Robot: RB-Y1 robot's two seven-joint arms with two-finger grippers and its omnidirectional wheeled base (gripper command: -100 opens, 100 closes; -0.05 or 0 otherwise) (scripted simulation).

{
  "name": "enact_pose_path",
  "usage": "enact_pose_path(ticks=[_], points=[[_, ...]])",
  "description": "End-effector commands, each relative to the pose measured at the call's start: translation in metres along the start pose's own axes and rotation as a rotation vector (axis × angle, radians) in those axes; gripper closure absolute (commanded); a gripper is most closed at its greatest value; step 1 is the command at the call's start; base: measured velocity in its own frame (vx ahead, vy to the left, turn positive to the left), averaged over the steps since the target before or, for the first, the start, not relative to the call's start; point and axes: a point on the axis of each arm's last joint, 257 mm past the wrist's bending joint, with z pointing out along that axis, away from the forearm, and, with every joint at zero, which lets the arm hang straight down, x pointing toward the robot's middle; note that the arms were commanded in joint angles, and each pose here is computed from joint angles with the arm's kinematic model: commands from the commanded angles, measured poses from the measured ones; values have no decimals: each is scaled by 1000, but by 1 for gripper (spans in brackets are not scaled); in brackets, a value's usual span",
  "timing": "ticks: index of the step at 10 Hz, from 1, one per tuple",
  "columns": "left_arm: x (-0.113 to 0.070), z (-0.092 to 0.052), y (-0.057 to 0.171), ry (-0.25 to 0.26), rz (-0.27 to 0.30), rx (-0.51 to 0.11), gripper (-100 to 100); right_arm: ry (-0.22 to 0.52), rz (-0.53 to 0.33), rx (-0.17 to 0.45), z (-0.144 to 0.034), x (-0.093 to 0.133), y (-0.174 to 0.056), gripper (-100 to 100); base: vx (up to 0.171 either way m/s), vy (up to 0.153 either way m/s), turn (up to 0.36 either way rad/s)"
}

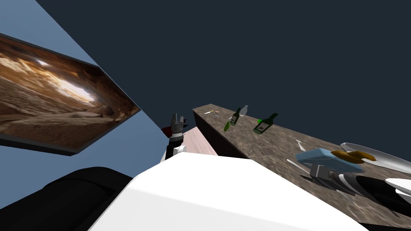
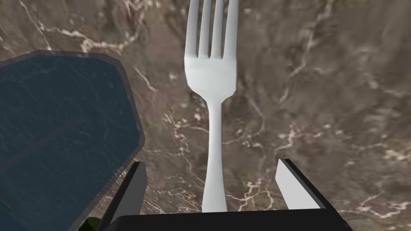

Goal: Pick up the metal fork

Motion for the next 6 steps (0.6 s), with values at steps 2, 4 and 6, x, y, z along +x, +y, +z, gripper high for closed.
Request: enact_pose_path(ticks=[2,4,6], points=[[0,0,0,0,0,0,0,0,-1,-1,0,1,0,100,0,0,0],[0,0,0,0,0,0,0,0,-2,-2,0,1,1,100,0,0,0],[0,0,0,0,0,0,0,0,-2,-2,0,1,1,100,0,0,0]])
